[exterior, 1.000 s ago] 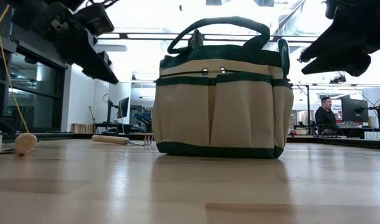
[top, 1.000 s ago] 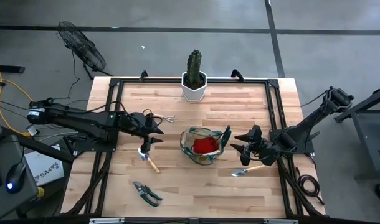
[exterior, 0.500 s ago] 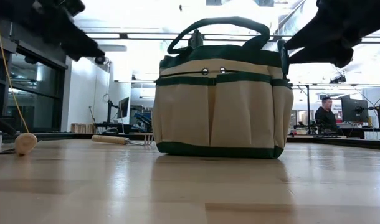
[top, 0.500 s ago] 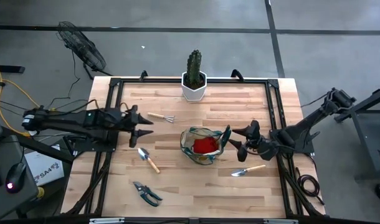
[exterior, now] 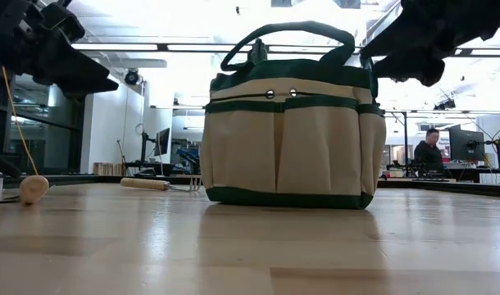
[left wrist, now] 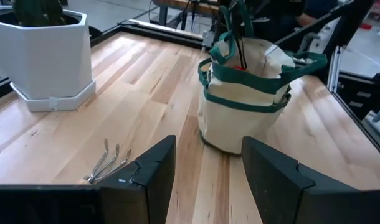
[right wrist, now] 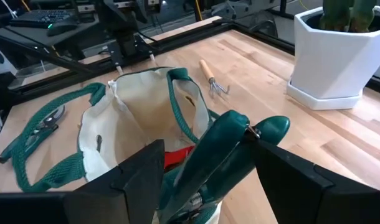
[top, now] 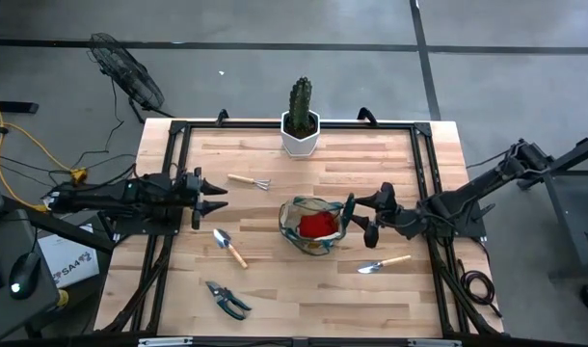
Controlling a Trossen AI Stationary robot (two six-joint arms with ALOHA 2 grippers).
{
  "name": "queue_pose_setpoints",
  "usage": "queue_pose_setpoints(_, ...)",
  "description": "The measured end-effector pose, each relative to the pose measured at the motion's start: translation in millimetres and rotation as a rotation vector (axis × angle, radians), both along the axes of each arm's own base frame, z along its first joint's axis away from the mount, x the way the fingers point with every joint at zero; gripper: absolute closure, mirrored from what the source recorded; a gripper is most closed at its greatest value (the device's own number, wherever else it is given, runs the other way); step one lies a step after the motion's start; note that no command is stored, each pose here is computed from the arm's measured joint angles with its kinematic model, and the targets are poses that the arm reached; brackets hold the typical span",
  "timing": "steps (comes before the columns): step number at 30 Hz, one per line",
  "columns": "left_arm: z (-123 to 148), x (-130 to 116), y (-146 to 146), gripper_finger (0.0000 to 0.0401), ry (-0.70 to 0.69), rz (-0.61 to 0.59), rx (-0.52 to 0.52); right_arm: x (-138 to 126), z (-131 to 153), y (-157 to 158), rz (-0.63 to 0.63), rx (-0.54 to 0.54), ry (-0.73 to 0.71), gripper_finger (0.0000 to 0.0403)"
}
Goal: Pick & Place Garden tools in Gardening bag
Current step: Adjust the green shears in the brown gardening bag
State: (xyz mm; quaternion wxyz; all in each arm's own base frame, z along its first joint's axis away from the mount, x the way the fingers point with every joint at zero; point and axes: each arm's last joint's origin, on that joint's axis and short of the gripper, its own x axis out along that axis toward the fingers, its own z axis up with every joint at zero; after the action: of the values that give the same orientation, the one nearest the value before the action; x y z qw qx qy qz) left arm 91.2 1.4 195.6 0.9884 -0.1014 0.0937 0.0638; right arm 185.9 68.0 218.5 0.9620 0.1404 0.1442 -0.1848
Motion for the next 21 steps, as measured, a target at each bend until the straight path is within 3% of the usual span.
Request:
queue_pose_setpoints(6, -5.3, -3.0, 0.1, 0.0221, -0.022, 0.001, -0.008, 3.2, -0.4, -5.9, 0.022, 0.026, 0.012, 0.0183)
queue_pose_setpoints(21, -6.0, -3.3, 0.0, 0.0221, -0.02, 0.001, -0.021, 6.4, 5.2, -6.4, 0.06, -0.021, -0.022, 0.03)
